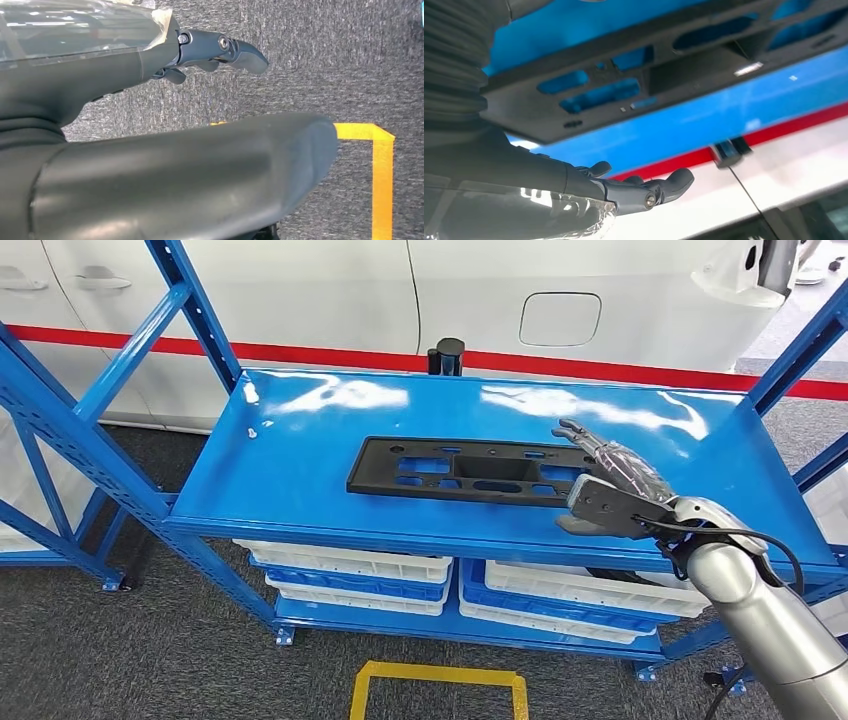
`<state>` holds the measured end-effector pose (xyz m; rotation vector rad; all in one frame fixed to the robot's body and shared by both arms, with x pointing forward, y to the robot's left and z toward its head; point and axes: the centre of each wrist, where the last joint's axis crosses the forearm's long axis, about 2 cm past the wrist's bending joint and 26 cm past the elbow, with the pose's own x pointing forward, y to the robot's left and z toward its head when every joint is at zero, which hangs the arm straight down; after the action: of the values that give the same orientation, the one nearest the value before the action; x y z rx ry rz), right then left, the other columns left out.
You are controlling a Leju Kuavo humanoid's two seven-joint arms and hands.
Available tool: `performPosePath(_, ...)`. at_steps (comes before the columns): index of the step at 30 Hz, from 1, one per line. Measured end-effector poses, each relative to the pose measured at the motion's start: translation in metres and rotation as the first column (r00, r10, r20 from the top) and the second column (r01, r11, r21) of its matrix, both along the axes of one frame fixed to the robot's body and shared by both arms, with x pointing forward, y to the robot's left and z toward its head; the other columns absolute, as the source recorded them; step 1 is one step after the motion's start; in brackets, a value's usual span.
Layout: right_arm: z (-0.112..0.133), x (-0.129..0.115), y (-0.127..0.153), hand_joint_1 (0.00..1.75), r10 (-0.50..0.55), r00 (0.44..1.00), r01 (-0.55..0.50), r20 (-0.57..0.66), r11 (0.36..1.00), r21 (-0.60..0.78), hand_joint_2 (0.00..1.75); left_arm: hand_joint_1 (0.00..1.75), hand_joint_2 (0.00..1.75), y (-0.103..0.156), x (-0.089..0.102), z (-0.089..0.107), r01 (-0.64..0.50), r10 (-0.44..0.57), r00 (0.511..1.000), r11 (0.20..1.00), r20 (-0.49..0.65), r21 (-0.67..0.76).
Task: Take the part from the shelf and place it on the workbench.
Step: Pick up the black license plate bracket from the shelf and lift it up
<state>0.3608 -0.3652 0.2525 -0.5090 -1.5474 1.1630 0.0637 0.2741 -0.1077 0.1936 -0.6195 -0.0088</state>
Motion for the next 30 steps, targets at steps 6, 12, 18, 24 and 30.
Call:
performPosePath(6, -0.018, 0.002, -0.003, 0.0, -0.07, 0.996, 0.068, -0.063, 0.997, -0.042, 1.75, 0.0, 0.0, -0.003, -0.001, 0.0, 0.009, -0.009, 1.0, 1.0, -0.013, 0.002)
performPosePath(12, -0.029, 0.004, -0.01, 0.0, -0.115, 0.989, 0.109, -0.097, 0.992, -0.064, 1.75, 0.0, 0.0, -0.005, 0.0, 0.0, 0.014, -0.014, 1.0, 1.0, -0.015, 0.001)
performPosePath(18, -0.034, 0.006, -0.013, 0.0, -0.147, 0.984, 0.139, -0.104, 0.987, -0.083, 1.75, 0.0, 0.0, -0.007, 0.001, 0.001, 0.009, -0.009, 1.0, 1.0, -0.03, -0.001)
performPosePath(24, -0.04, 0.026, -0.016, 0.0, -0.227, 0.971, 0.217, -0.075, 0.968, -0.123, 1.75, 0.0, 0.0, -0.025, 0.024, 0.006, -0.036, 0.035, 0.998, 0.999, -0.047, -0.031)
performPosePath(30, -0.06, 0.038, -0.039, 0.0, -0.342, 0.937, 0.35, 0.073, 0.916, -0.195, 1.75, 0.0, 0.0, -0.033, 0.025, 0.007, -0.031, 0.03, 0.999, 0.999, -0.035, -0.028)
